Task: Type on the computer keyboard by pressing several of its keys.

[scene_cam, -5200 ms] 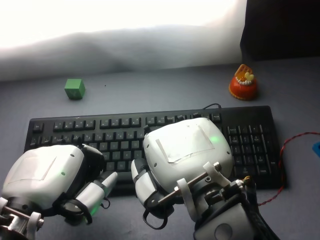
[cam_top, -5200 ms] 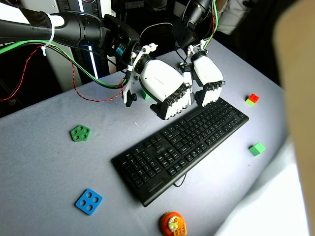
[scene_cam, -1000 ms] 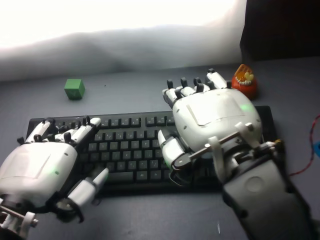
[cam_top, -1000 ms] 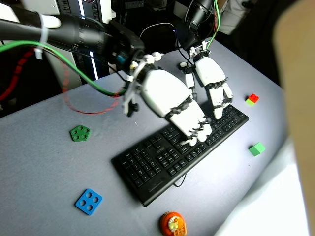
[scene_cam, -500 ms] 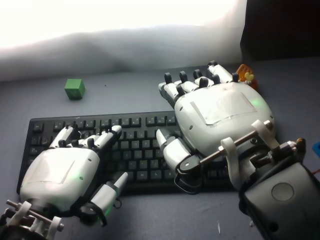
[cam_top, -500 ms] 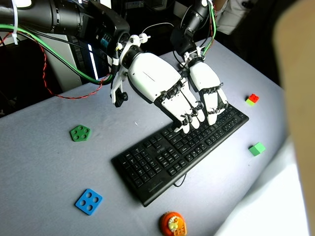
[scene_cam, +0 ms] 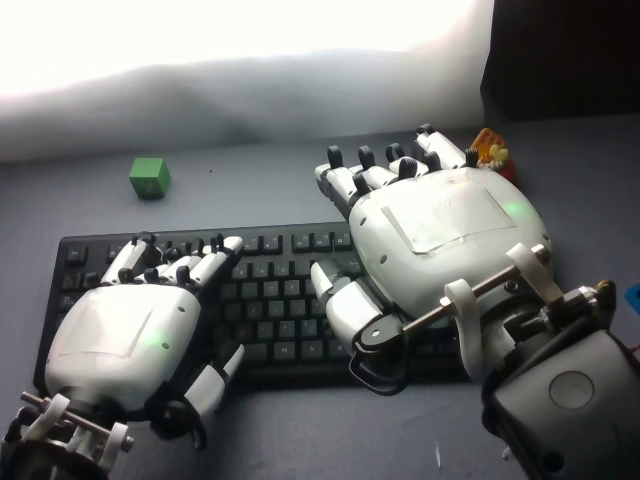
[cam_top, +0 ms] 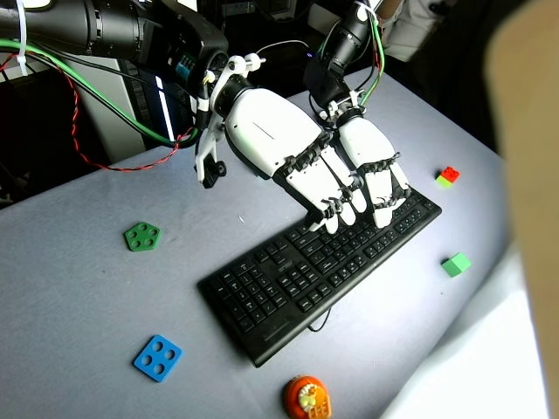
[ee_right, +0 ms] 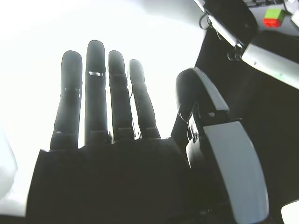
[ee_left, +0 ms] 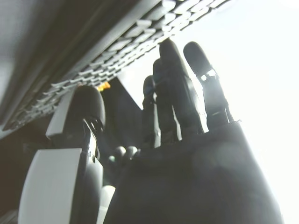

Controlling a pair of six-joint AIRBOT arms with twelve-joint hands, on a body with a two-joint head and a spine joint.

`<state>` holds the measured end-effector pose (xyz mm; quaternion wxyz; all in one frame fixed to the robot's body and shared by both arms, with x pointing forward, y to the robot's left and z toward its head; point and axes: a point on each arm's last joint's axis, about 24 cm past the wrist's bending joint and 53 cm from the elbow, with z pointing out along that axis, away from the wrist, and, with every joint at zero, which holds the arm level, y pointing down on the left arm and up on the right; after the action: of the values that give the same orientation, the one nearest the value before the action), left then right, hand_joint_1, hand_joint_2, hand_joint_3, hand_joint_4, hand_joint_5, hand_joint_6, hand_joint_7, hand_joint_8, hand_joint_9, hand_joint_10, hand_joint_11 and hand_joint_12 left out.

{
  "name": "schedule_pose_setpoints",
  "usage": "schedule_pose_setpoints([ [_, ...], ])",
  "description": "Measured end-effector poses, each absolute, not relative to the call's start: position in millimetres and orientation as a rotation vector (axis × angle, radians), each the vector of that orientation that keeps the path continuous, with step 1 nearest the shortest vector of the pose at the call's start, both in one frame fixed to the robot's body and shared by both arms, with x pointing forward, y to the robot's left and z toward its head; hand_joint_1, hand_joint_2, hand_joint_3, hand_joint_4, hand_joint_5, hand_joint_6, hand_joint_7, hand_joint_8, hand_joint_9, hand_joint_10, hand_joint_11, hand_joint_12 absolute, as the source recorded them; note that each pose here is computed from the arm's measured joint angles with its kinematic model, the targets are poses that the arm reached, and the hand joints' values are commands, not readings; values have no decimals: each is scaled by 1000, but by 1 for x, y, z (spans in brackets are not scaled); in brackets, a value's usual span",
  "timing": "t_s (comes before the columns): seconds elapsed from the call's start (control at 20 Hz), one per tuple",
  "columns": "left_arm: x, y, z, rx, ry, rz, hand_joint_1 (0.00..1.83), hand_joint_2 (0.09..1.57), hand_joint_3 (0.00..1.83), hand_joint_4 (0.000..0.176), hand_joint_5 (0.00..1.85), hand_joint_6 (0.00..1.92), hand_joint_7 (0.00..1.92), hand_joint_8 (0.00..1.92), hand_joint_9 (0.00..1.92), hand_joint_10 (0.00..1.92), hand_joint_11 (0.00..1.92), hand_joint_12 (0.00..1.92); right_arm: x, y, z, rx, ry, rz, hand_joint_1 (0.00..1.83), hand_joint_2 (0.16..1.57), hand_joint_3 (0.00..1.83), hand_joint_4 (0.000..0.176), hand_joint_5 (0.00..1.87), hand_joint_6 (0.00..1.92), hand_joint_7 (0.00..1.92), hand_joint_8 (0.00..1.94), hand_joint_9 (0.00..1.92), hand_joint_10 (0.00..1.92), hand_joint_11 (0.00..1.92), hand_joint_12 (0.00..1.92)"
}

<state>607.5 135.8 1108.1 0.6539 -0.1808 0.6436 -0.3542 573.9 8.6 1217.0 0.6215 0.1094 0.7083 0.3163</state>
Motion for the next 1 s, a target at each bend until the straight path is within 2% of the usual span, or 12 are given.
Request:
schedule_pose_setpoints([
  [0.05,608,136,1109,-409,1456,-803,1388,1064,0,4,327,9,407,1,486,1,0,1186,574,8,1217,252,1628,726,239,1532,0,0,259,182,398,4,330,529,0,1519],
  [0.2,606,131,1118,-372,1425,-824,1393,1056,0,0,326,6,350,0,447,0,0,1186,574,9,1217,251,1628,727,243,1531,0,0,273,190,402,5,326,526,0,1524],
  [0.25,606,131,1118,-371,1423,-825,1407,1066,0,5,325,4,355,3,450,4,0,1173,574,9,1217,250,1629,726,217,1537,1,0,277,197,406,6,314,523,0,1524],
  [0.4,606,132,1118,-374,1423,-826,1440,1089,0,5,275,0,315,0,437,2,0,1150,574,9,1216,249,1629,726,205,1542,1,0,262,210,387,2,302,534,0,1525],
  [0.45,606,131,1118,-375,1423,-828,1376,1063,0,8,288,5,328,4,454,9,0,1189,574,9,1216,249,1629,725,224,1537,0,0,263,217,390,3,306,542,0,1530],
  [0.5,606,132,1118,-378,1424,-827,1183,1117,9,7,320,14,387,20,493,25,0,1243,574,9,1216,246,1630,724,227,1535,0,0,251,215,390,3,308,544,0,1530],
  [0.55,606,132,1118,-380,1425,-825,719,1232,57,4,305,6,404,22,499,26,0,1250,573,9,1217,245,1630,723,207,1539,0,0,246,218,395,5,306,542,0,1527],
  [0.6,606,133,1117,-385,1435,-824,433,1311,34,0,309,5,416,15,502,24,0,1233,572,9,1216,241,1633,723,178,1546,3,0,235,219,403,6,301,540,0,1519],
  [0.65,605,133,1116,-382,1446,-820,433,1311,34,0,309,5,416,15,502,24,0,1233,571,10,1216,237,1633,723,178,1546,3,0,235,219,403,6,301,540,0,1519],
  [0.7,605,135,1115,-387,1464,-819,33,1336,20,0,295,3,443,16,536,34,0,1261,570,10,1214,234,1639,723,144,1550,4,0,224,222,389,0,307,543,0,1501],
  [0.95,604,148,1129,-367,1476,-806,0,1320,3,0,291,12,451,12,546,33,0,1274,570,10,1214,233,1640,724,142,1530,0,0,262,251,405,7,327,538,0,1522],
  [1.0,604,154,1132,-367,1480,-798,0,1325,2,0,392,43,537,35,597,49,27,1309,570,10,1214,233,1639,723,12,1475,0,0,383,312,504,41,365,554,0,1552],
])
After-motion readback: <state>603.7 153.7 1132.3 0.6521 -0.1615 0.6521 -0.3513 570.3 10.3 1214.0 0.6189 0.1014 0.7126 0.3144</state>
